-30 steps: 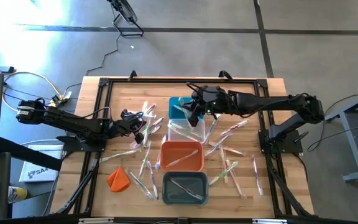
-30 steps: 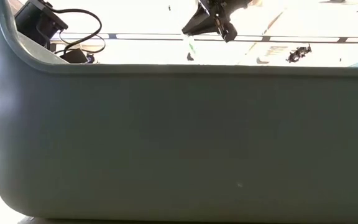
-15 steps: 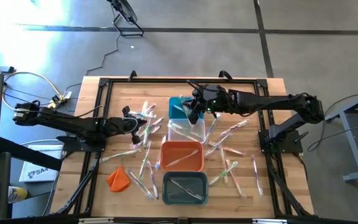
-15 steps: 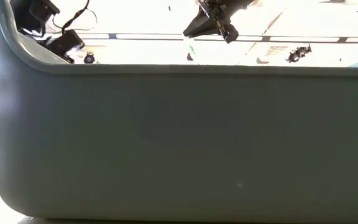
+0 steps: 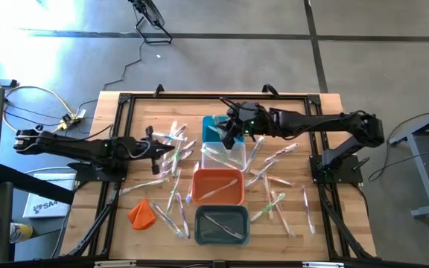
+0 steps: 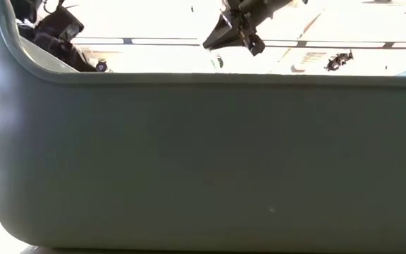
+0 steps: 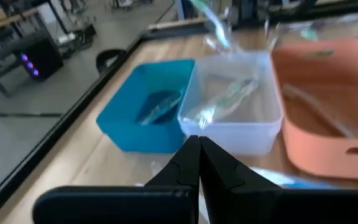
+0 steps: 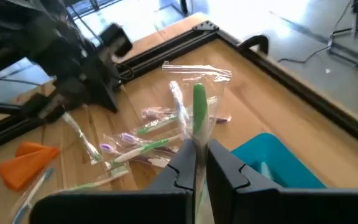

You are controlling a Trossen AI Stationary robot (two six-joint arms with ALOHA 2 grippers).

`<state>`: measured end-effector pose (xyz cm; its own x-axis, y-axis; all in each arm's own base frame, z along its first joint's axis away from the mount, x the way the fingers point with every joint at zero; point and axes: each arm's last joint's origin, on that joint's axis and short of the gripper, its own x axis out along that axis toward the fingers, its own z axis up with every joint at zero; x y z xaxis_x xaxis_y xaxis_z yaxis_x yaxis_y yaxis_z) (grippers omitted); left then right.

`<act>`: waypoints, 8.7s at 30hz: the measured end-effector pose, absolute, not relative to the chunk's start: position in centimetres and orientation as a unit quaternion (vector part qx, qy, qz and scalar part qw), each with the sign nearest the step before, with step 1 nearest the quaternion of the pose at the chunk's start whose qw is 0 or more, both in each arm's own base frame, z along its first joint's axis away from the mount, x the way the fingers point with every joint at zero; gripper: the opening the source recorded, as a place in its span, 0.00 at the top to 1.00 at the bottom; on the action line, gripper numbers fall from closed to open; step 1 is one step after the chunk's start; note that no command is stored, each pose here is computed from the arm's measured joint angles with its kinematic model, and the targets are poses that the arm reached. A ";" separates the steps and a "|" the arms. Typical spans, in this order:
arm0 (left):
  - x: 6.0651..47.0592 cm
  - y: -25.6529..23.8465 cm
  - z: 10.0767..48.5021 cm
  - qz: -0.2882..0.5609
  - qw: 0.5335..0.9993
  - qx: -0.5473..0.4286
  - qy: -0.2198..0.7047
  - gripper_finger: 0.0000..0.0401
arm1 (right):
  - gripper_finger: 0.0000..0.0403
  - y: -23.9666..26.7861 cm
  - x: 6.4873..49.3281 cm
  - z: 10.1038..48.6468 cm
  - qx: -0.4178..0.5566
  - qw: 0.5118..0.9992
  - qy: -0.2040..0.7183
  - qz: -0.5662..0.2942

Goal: Pick & Place Toothbrushes
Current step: Put the green toothbrush into the transparent bin, then put the blue toothbrush into the blue bin

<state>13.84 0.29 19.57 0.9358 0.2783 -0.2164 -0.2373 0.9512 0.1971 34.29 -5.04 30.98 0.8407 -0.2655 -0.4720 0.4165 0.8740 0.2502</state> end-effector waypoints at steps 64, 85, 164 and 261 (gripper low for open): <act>12.6 0.3 18.5 0.142 0.974 0.004 0.175 1.00 | 0.63 -5.1 36.7 24.3 0.123 0.918 0.374 -0.035; 12.5 0.4 18.4 0.142 0.973 0.005 0.179 1.00 | 0.63 -7.2 27.6 28.5 0.106 0.839 0.524 -0.100; 12.5 0.4 18.3 0.148 0.972 -0.018 0.181 1.00 | 0.63 -6.8 28.1 13.8 -0.116 0.757 0.639 0.073; 12.5 0.4 18.3 0.152 0.971 -0.045 0.178 1.00 | 0.98 -5.7 19.3 27.5 -0.095 0.832 0.498 -0.224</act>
<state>12.48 0.36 18.30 0.8900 0.2800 -0.3598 -0.3123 0.9494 -0.0336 19.31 -5.75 27.47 0.4031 -0.4674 -0.7868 0.2777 0.8817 -0.3814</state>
